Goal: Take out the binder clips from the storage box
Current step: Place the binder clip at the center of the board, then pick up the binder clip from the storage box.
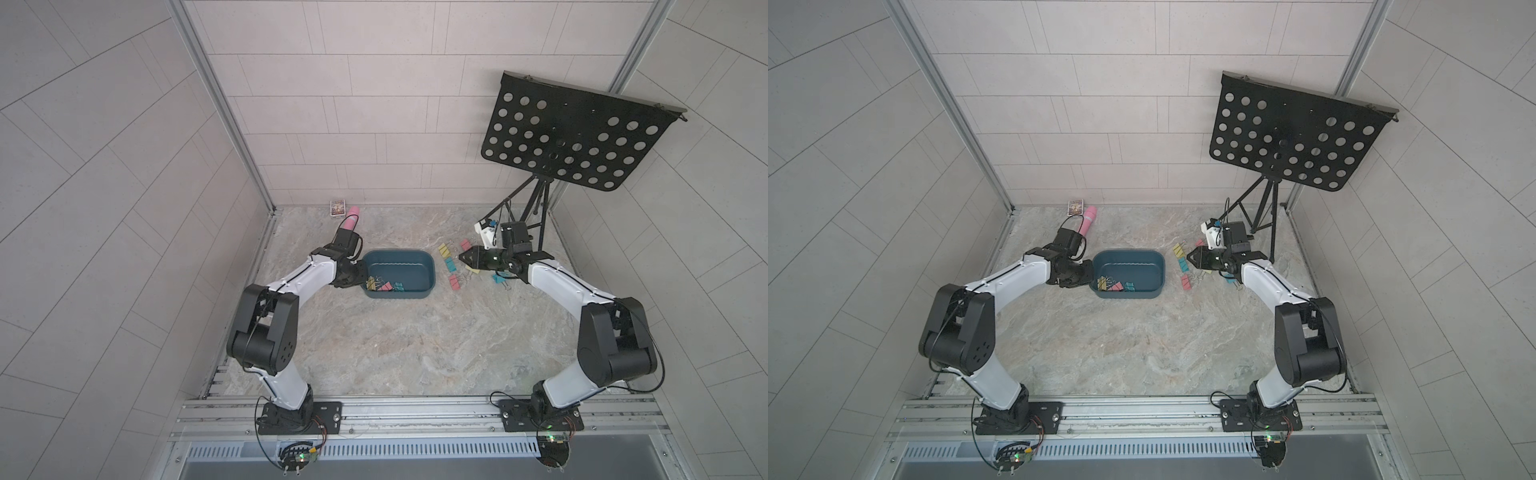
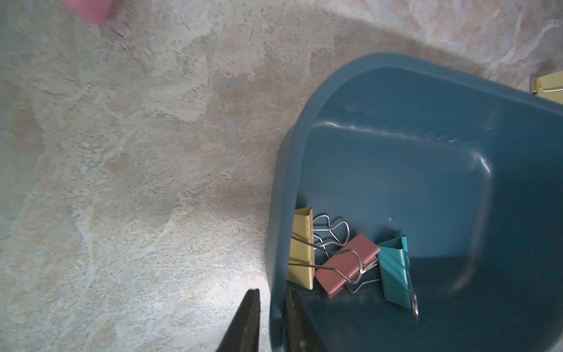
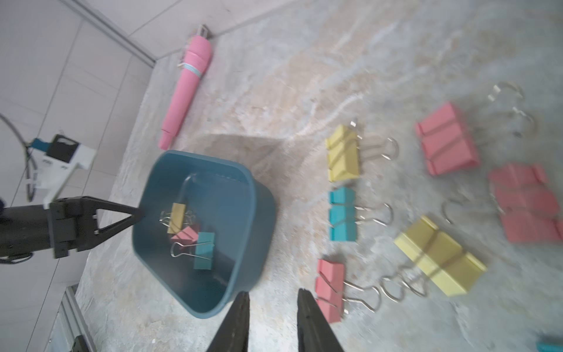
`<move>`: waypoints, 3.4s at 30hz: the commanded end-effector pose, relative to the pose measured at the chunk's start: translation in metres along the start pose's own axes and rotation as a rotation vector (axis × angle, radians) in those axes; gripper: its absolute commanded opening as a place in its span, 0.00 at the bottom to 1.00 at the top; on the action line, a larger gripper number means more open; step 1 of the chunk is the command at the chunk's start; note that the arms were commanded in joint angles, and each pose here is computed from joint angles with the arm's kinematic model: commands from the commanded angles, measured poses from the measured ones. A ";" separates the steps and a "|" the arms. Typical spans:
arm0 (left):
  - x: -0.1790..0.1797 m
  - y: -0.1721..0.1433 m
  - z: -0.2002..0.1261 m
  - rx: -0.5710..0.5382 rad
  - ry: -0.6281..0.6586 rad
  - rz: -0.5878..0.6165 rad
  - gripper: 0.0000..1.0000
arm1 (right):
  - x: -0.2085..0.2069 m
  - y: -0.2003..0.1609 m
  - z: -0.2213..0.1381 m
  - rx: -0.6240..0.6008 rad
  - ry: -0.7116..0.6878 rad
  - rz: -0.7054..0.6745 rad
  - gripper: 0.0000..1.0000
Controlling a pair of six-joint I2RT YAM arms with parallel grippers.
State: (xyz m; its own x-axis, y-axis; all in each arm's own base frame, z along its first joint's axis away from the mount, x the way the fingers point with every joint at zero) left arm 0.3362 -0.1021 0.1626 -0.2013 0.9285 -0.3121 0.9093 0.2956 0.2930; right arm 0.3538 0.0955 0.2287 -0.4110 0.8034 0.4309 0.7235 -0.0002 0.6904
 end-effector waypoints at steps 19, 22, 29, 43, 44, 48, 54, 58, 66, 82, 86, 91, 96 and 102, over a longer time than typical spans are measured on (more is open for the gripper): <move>0.002 0.000 0.002 -0.001 -0.010 -0.024 0.24 | 0.126 -0.016 0.162 0.298 0.288 -0.288 0.32; 0.002 -0.001 0.002 -0.002 -0.018 -0.026 0.24 | 0.128 -0.021 0.177 0.327 0.301 -0.291 0.33; 0.002 0.000 0.002 -0.002 -0.022 -0.026 0.24 | 0.128 -0.030 0.195 0.357 0.324 -0.300 0.37; 0.001 -0.001 0.002 -0.002 -0.021 -0.025 0.24 | 0.128 -0.039 0.217 0.394 0.342 -0.302 0.39; 0.002 -0.001 0.002 -0.001 -0.019 -0.026 0.24 | 0.128 -0.039 0.217 0.393 0.346 -0.304 0.39; 0.001 0.000 0.002 -0.001 -0.020 -0.026 0.24 | 0.131 -0.038 0.218 0.389 0.362 -0.305 0.37; 0.001 0.000 0.001 -0.005 -0.020 -0.026 0.24 | 0.132 -0.040 0.219 0.396 0.375 -0.305 0.25; 0.001 0.000 0.000 -0.006 -0.019 -0.026 0.24 | 0.133 -0.040 0.217 0.398 0.376 -0.305 0.15; 0.002 -0.001 -0.001 -0.006 -0.014 -0.024 0.24 | 0.134 -0.032 0.203 0.381 0.359 -0.312 0.07; 0.002 0.000 -0.003 -0.010 -0.003 -0.020 0.24 | 0.116 -0.004 0.161 0.306 0.300 -0.295 0.01; 0.003 0.000 -0.003 -0.009 0.000 -0.021 0.24 | 0.113 0.001 0.151 0.287 0.293 -0.290 0.00; 0.003 -0.001 -0.003 -0.009 0.003 -0.021 0.24 | 0.107 0.010 0.136 0.249 0.280 -0.282 0.00; 0.003 -0.001 -0.003 -0.008 0.005 -0.021 0.24 | 0.100 0.019 0.120 0.207 0.264 -0.268 0.00; 0.003 0.000 -0.004 -0.010 0.009 -0.021 0.24 | 0.086 0.028 0.095 0.146 0.234 -0.240 0.00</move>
State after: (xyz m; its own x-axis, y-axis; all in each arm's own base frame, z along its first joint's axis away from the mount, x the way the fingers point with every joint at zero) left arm 0.3368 -0.1027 0.1621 -0.2126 0.9213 -0.3257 0.9042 0.3118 0.2919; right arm 0.3940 0.2334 0.2061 -0.6787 0.6022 0.4204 0.6856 0.3143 0.6566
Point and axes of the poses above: each gripper's point midway between its finger pads, its own z axis out along the fingers, its own x axis along the line the jaws close on, y = z × x, the point moved 10 cm from there along -z, back along the fingers, and after that the axes turned 7 degrees about -z, right-handed, at the moved point
